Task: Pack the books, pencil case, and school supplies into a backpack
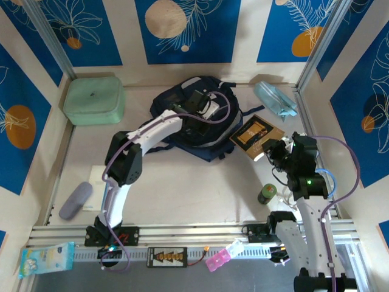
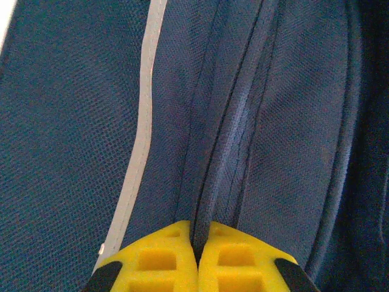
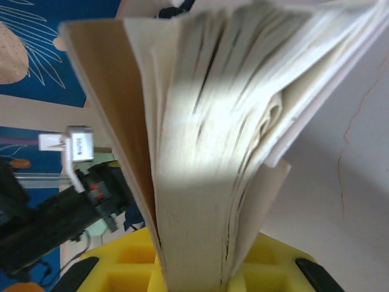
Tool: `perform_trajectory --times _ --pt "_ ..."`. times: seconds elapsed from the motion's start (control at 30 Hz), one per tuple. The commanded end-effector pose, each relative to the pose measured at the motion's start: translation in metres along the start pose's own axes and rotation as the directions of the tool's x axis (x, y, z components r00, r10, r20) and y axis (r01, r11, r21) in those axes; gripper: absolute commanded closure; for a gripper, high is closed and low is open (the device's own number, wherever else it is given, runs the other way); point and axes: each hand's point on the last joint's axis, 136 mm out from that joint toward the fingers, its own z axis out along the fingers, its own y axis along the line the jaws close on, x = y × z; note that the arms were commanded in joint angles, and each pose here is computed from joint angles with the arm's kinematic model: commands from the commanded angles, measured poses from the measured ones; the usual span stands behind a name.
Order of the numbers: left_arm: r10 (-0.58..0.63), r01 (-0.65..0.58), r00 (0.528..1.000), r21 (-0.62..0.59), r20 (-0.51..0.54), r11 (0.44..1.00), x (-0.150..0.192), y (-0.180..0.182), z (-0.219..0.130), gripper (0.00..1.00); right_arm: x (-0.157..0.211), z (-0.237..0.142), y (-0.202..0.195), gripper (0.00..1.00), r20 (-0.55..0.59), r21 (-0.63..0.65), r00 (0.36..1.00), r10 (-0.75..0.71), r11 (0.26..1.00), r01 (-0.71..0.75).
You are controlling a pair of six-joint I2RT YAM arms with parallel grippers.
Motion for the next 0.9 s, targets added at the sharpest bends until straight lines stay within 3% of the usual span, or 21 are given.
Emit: perform_trajectory --times 0.0,0.23,0.4,0.67,0.87 --pt "-0.061 0.054 0.981 0.047 0.186 0.997 -0.043 -0.005 -0.069 1.0 -0.018 -0.022 0.031 0.88 0.101 -0.08 0.986 -0.135 0.986 0.143" --pt "-0.143 0.118 0.913 0.088 0.383 0.989 -0.082 -0.007 -0.135 1.0 0.006 -0.011 0.054 0.88 -0.03 -0.253 0.993 -0.114 0.962 0.103" --pt "-0.191 0.136 0.887 0.156 0.421 0.978 -0.095 -0.016 -0.155 1.0 0.027 0.007 0.061 0.88 -0.132 -0.307 0.989 -0.064 0.951 0.02" --pt "-0.225 0.147 0.869 0.205 0.441 0.968 -0.102 -0.022 -0.171 1.0 0.049 0.049 0.086 0.88 -0.2 -0.317 0.978 -0.055 0.948 -0.011" --pt "-0.262 0.163 0.859 0.251 0.439 0.954 -0.105 -0.026 -0.179 1.0 0.039 0.078 0.133 0.88 -0.154 -0.4 0.983 -0.099 0.916 0.03"
